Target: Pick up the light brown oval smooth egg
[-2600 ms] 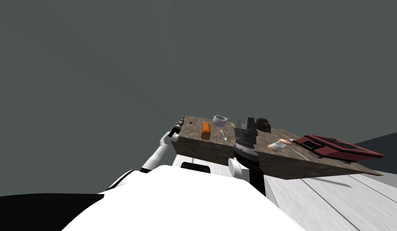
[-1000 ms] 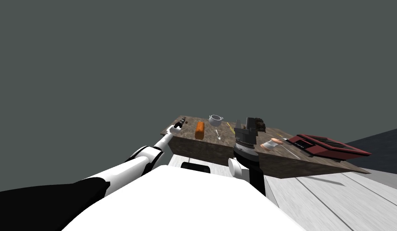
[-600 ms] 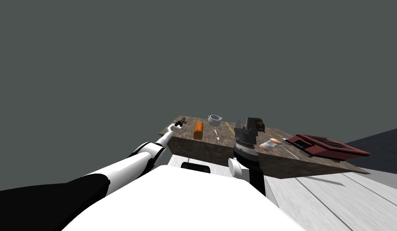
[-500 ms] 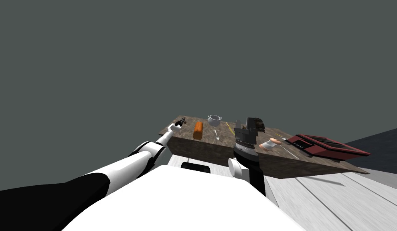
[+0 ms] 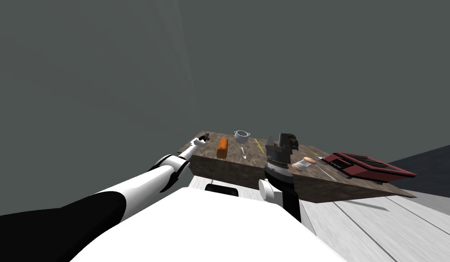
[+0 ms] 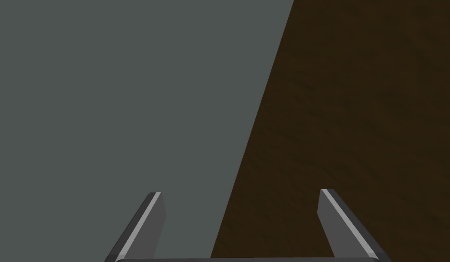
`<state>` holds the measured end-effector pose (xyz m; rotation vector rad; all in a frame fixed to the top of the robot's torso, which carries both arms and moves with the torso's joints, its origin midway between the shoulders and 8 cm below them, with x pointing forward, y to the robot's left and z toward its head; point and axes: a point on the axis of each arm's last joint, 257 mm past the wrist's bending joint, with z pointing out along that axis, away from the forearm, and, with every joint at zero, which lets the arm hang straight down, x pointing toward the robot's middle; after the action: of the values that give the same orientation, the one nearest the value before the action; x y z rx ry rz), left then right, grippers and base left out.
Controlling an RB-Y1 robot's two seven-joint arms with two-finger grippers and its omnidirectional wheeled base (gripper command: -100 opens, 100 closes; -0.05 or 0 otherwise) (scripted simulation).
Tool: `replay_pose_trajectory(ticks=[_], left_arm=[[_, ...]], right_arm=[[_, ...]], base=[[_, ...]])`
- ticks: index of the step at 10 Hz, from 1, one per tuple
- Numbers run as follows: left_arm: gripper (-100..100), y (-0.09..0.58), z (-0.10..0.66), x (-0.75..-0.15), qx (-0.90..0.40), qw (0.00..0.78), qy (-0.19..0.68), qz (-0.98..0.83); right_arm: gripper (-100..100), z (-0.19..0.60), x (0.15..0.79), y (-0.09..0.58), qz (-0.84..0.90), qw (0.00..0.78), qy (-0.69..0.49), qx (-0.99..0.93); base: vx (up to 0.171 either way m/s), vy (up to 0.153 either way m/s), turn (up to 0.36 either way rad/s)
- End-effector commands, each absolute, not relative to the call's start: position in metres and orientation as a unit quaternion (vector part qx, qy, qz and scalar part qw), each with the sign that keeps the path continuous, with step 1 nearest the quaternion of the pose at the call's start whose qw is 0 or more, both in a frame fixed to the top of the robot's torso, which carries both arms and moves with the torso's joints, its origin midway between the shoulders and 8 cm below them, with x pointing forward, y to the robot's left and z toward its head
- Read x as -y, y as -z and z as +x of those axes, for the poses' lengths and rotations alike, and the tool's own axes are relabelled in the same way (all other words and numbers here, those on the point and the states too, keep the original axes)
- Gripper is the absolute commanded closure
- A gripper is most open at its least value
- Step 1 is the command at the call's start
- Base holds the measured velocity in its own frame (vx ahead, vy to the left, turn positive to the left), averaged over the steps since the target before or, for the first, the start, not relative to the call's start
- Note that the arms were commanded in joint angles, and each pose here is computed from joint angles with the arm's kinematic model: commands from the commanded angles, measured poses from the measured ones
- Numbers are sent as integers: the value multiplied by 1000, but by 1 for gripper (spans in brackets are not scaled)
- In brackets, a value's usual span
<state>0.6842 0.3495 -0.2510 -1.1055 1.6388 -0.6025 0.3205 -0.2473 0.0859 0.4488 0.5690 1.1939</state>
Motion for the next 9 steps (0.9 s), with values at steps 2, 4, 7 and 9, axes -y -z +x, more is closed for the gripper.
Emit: replay_pose_trajectory(ticks=[2,4,7,9], left_arm=[[-100,266,682,-366,-692,496,219,-477],[-100,270,681,-375,-696,489,201,-486],[-100,279,677,-393,-703,474,170,-503],[-100,287,670,-408,-707,460,143,-517]], right_arm=[[0,321,247,-86,207,766,-550,-262],[0,321,247,-86,207,766,-550,-262],[0,321,247,-86,207,766,-550,-262],[0,321,247,-86,207,766,-550,-262]], base=[[21,-53,-5],[22,-50,-6],[30,-65,-7],[29,-73,-13]])
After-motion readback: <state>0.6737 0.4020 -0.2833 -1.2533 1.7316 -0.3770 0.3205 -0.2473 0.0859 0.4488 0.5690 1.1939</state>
